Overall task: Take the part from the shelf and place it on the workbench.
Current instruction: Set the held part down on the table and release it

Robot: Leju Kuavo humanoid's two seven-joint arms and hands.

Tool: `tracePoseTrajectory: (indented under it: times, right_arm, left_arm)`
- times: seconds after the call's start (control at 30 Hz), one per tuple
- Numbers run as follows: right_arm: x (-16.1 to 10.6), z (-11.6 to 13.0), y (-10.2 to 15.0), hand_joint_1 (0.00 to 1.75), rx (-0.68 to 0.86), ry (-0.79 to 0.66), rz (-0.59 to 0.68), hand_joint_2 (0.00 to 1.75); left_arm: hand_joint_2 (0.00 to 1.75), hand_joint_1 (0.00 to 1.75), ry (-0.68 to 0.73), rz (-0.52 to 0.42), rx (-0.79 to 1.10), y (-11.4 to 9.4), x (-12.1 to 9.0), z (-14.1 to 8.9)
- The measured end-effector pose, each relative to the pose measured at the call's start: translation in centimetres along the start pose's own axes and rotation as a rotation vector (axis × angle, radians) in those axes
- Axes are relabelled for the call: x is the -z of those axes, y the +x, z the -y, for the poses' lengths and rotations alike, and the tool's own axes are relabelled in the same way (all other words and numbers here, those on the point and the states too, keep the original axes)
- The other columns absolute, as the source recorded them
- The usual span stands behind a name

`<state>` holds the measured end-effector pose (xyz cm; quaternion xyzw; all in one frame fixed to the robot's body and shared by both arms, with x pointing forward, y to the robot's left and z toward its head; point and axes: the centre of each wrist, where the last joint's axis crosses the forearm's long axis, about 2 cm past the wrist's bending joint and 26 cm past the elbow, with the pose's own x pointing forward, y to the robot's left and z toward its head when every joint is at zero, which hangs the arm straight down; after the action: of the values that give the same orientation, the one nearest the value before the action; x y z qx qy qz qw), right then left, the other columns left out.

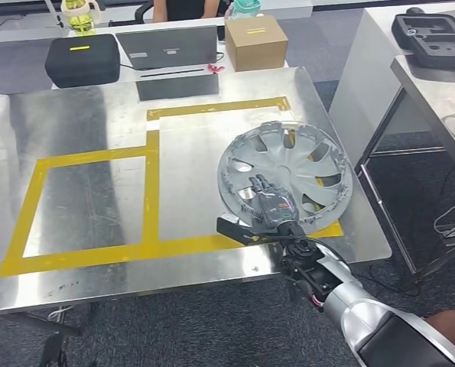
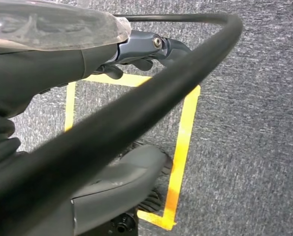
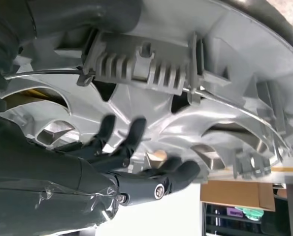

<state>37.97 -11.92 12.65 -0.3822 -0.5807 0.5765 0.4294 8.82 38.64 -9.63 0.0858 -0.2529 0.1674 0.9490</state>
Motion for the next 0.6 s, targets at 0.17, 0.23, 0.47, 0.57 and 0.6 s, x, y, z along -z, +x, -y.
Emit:
tracePoseTrajectory:
  times: [0.17, 0.23, 0.47, 0.57, 0.6]
  right_arm:
    - [0.1, 0.1, -0.1, 0.00, 0.032, -0.004, 0.015, 1.31]
    - [0.0, 0.0, -0.2, 0.00, 0.072, -0.006, 0.035, 0.44]
    - [-0.7, -0.6, 0.3, 0.00, 0.362, -0.005, 0.152, 0.00]
    - [-0.8, 0.0, 1.1, 0.00, 0.533, -0.020, 0.217, 0.00]
    - [-1.0, 0.2, 1.5, 0.00, 0.620, -0.023, 0.252, 0.00]
  left_arm:
    - [0.00, 0.00, 0.001, 0.002, -0.007, 0.1, 0.0, 0.0]
    - [0.00, 0.00, 0.001, 0.002, -0.008, 0.2, 0.0, 0.1]
    - [0.00, 0.00, -0.001, 0.000, -0.005, 0.2, 0.0, 0.1]
    - [0.00, 0.00, 0.000, -0.001, -0.010, 0.1, 0.0, 0.1]
    - [0.00, 0.00, 0.001, -0.003, -0.014, 0.0, 0.0, 0.0]
